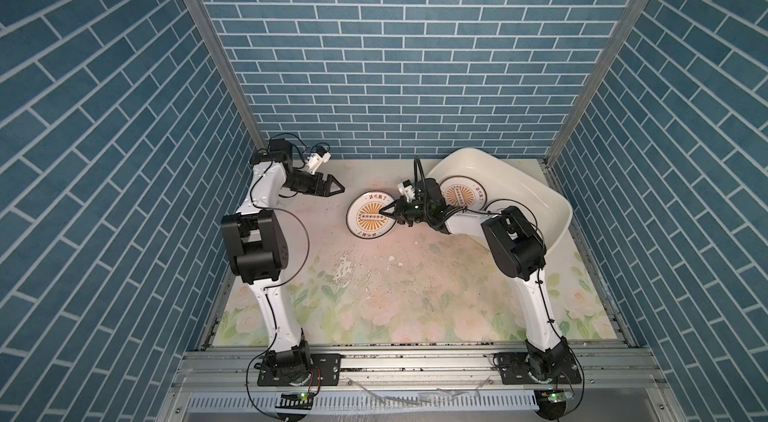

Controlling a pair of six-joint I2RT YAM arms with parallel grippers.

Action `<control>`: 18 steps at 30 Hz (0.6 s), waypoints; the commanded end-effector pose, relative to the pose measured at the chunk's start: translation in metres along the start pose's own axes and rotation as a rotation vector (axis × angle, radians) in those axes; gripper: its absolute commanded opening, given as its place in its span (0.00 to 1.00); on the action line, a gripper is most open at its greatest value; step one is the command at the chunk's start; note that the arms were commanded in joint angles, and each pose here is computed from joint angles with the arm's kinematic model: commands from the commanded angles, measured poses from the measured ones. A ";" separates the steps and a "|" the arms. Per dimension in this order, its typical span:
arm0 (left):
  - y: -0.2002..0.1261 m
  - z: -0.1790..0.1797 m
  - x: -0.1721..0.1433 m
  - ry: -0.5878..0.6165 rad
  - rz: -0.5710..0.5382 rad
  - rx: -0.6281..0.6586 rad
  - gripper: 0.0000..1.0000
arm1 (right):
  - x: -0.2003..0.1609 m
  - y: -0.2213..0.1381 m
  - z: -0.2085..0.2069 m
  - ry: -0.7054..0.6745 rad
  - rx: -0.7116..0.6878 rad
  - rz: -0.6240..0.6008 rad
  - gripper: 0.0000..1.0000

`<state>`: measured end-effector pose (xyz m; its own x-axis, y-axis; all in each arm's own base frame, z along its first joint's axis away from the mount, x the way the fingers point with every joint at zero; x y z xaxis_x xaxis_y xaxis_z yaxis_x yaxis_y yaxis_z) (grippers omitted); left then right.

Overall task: Place the plates into the plastic bin on the countertop
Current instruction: Pick up the plate from the center of the table.

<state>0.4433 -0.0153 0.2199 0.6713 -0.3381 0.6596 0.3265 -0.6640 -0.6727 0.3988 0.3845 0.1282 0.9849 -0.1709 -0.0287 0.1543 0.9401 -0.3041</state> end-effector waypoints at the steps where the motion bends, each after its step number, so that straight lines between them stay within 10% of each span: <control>1: -0.006 -0.015 -0.003 0.006 -0.012 -0.019 0.94 | 0.018 -0.033 0.068 -0.078 0.160 -0.059 0.16; 18: -0.033 -0.067 -0.032 -0.009 -0.013 -0.005 0.94 | 0.067 -0.144 0.116 -0.066 0.402 -0.218 0.17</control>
<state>0.3751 -0.0256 0.2387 0.6740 -0.3328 0.6595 0.3293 -0.6639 -0.6715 0.4568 0.2949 0.2379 0.9332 -0.3584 0.0278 0.3590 0.9330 -0.0244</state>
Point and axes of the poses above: each gripper's point midway between its finger pads, its own y axis out along the fingers, its own z axis along the line the jaws close on, x = y × z, the point moved 6 cm from there along -y, back along the fingers, and after that the axes turned 13 degrees about y, right-handed, at the moved point
